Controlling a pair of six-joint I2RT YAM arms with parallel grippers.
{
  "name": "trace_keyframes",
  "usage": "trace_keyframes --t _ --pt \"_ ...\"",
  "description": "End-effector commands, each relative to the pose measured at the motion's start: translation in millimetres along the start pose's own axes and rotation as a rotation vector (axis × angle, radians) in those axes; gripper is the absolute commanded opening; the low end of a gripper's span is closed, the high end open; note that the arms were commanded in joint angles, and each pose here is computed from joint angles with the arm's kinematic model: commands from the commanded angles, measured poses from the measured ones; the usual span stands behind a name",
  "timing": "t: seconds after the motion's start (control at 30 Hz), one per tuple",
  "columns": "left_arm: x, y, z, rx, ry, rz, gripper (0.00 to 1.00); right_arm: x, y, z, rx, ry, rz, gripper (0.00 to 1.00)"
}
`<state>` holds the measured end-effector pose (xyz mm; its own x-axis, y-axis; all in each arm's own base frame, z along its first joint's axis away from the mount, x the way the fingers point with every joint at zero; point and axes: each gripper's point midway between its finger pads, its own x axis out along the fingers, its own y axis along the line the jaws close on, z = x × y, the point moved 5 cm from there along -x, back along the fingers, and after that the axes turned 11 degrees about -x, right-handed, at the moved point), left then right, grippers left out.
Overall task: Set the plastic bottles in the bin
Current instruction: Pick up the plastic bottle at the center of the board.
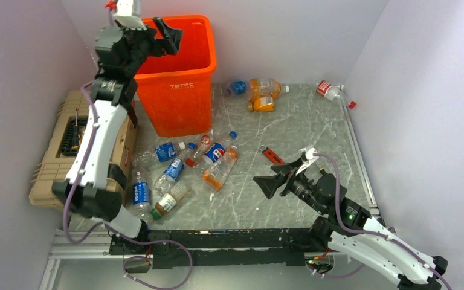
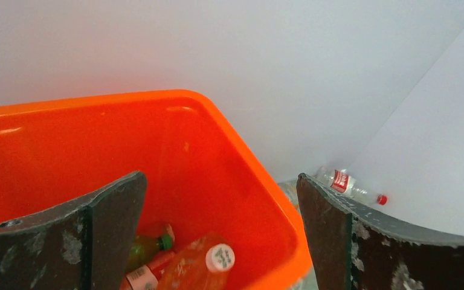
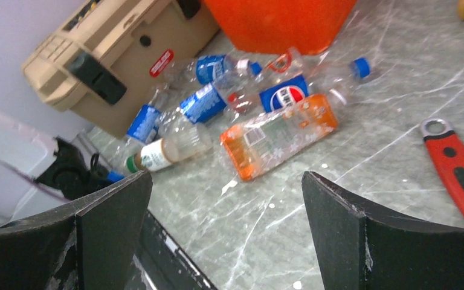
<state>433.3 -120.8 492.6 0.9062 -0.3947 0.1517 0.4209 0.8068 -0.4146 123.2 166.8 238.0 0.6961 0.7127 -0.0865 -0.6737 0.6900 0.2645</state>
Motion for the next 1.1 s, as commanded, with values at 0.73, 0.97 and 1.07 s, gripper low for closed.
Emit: trace_keyframes --t 0.73,0.97,1.07 --pt "-175.8 -35.4 -73.2 -0.039 0.511 0.239 1.00 72.2 -48.9 53.5 0.103 0.045 -0.537 1.00" --pt "-162.0 -83.5 -99.8 0.080 0.534 0.146 0.99 76.3 -51.3 32.0 0.097 0.098 -0.454 1.00" --pt "-161.6 -90.0 -105.4 0.097 0.508 0.089 1.00 77.1 -45.7 15.9 0.088 0.127 -0.375 1.00"
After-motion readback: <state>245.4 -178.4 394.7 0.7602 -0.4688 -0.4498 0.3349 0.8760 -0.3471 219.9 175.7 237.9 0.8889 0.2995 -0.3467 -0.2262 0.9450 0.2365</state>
